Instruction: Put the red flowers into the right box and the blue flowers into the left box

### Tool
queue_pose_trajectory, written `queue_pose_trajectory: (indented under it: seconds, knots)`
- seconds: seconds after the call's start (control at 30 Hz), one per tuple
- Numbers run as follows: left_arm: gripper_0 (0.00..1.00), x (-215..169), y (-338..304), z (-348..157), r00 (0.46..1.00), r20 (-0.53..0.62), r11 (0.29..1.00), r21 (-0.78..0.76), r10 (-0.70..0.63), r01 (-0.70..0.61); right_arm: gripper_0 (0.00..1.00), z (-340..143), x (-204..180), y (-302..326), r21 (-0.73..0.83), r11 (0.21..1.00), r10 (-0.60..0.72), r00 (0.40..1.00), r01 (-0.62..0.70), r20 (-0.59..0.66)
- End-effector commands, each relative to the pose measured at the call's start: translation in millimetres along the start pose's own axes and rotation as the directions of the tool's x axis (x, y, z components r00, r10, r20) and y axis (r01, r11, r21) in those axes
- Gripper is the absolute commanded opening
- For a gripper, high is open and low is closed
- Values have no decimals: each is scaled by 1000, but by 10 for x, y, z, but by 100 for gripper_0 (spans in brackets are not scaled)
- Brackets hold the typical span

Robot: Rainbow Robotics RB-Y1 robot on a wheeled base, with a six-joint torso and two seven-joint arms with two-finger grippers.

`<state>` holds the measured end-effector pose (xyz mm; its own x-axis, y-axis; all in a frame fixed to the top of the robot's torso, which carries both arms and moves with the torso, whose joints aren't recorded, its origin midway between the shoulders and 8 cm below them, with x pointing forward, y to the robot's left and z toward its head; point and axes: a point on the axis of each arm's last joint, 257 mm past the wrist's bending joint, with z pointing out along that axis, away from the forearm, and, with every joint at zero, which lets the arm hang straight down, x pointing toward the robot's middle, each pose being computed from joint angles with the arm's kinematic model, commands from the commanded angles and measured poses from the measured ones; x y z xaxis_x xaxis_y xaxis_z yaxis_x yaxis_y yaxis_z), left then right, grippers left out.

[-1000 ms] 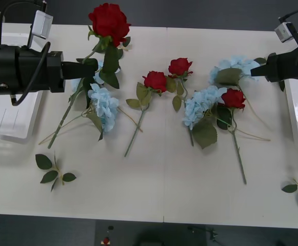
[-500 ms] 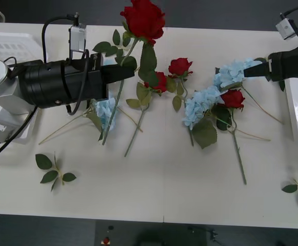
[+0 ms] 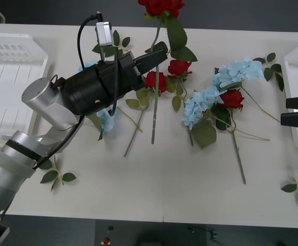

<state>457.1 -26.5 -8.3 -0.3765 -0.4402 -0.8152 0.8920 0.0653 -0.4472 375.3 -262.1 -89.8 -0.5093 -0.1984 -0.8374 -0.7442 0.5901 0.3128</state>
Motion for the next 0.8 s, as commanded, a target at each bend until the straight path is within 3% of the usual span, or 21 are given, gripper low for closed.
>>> queue_pose_trajectory:
  seconds: [0.03,0.4,0.8]
  knots:
    - [0,-198,-249,343,997,74,998,67,-8,3,100,243,60,485,-109,994,12,999,-7,45]
    - [0,96,-413,690,992,83,991,99,-96,88,100,699,-80,1051,-261,964,95,981,-49,168]
    - [0,222,-399,754,992,67,991,83,-109,103,100,1048,-335,1184,-329,943,129,965,-48,230]
